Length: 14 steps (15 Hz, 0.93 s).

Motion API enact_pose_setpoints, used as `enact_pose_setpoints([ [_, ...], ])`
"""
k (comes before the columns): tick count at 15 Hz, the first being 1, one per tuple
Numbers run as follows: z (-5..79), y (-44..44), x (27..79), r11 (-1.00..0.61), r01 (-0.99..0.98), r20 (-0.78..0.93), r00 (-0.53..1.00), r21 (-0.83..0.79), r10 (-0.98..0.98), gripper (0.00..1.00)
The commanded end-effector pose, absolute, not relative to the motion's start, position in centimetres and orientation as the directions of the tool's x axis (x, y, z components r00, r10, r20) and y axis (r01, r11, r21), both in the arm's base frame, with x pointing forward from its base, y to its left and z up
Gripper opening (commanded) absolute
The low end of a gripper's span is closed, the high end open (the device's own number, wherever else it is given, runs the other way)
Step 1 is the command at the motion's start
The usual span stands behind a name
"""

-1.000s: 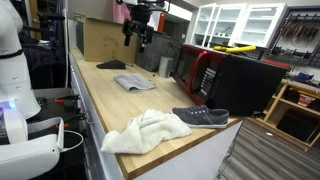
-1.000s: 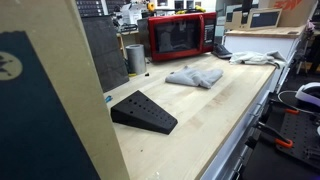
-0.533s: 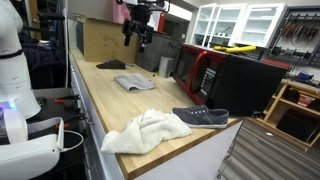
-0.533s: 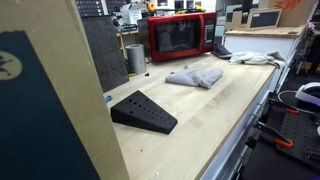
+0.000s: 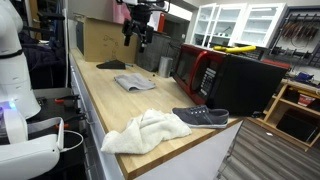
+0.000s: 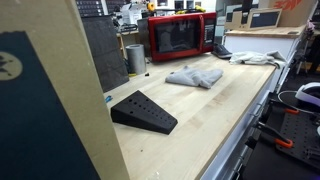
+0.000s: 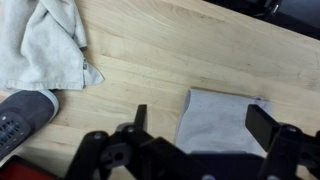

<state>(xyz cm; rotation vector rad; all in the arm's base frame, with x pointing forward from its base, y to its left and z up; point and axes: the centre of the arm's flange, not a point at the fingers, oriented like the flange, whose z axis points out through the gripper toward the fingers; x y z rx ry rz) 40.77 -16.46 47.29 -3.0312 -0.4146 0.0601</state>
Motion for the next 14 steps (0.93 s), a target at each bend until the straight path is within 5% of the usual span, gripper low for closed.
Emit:
enact_pose_setpoints([
  [1, 47.5, -16.2, 41.2, -0.956, 0.282, -0.019, 0.958, -0.083, 0.285, 1.00],
  [13, 48.6, -10.2, 53.6, -0.884, 0.449, -0.086, 0.893, 0.129, 0.441, 1.00],
  [14, 47.9, -10.2, 50.8, -0.888, 0.449, -0.067, 0.894, 0.100, 0.444, 1.00],
])
